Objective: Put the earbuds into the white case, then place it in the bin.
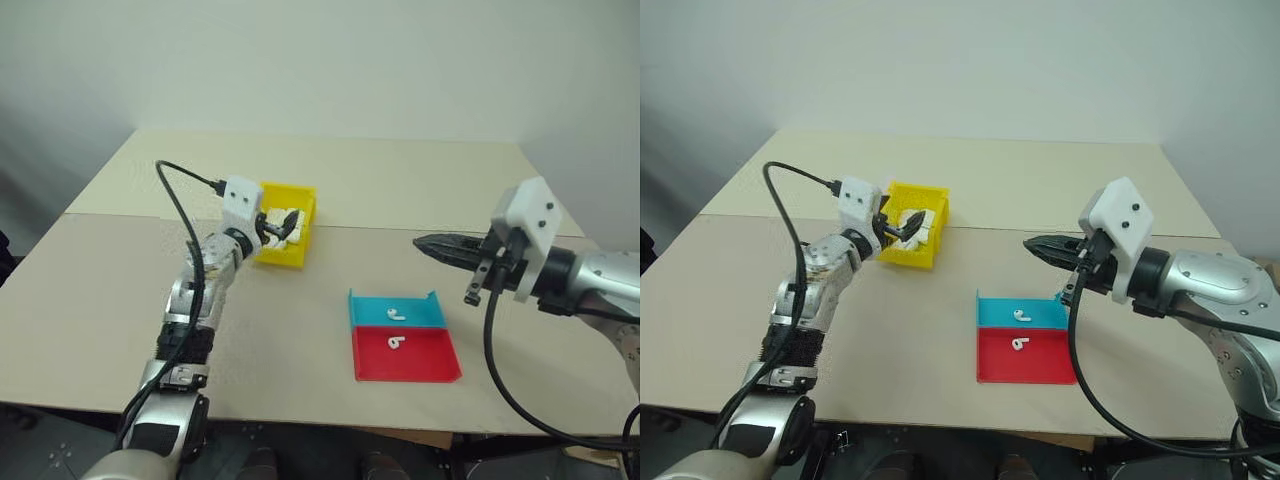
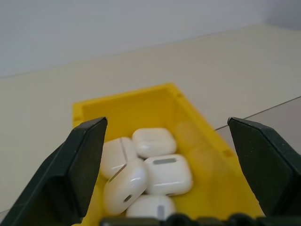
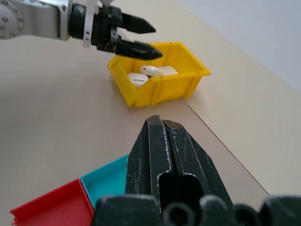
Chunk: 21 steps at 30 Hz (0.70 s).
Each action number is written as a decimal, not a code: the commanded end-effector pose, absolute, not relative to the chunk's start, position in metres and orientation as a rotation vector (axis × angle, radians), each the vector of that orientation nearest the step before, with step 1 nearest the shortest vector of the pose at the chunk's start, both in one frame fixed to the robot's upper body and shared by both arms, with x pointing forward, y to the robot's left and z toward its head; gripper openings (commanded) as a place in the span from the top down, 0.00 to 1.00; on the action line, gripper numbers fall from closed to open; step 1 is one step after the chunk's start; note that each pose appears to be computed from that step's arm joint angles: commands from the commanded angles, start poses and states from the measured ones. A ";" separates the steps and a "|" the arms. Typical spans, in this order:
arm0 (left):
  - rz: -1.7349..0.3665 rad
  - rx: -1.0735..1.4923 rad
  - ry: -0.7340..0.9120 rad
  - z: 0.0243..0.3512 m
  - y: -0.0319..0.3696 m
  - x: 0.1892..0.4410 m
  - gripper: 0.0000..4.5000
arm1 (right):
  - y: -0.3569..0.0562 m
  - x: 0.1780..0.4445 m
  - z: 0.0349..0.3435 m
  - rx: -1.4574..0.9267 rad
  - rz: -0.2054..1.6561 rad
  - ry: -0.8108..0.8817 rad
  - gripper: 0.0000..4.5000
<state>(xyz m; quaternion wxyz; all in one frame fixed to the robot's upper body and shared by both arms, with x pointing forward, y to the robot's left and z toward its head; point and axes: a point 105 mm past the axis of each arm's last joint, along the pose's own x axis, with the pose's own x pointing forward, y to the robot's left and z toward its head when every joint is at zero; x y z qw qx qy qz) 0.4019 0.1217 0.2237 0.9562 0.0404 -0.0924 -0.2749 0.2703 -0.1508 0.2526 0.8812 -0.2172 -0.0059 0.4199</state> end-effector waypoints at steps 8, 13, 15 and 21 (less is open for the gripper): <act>-0.963 0.305 -0.144 0.227 0.166 0.302 0.01 | -0.202 0.235 0.246 -0.637 0.923 0.117 1.00; -0.987 0.358 -0.031 0.217 0.202 0.266 0.01 | -0.228 0.214 0.232 -0.681 0.946 0.220 1.00; -0.973 0.384 0.001 0.214 0.212 0.258 0.01 | -0.236 0.207 0.225 -0.701 0.952 0.258 1.00; -0.950 0.404 0.053 0.214 0.228 0.234 0.01 | -0.253 0.189 0.211 -0.766 1.001 0.312 1.00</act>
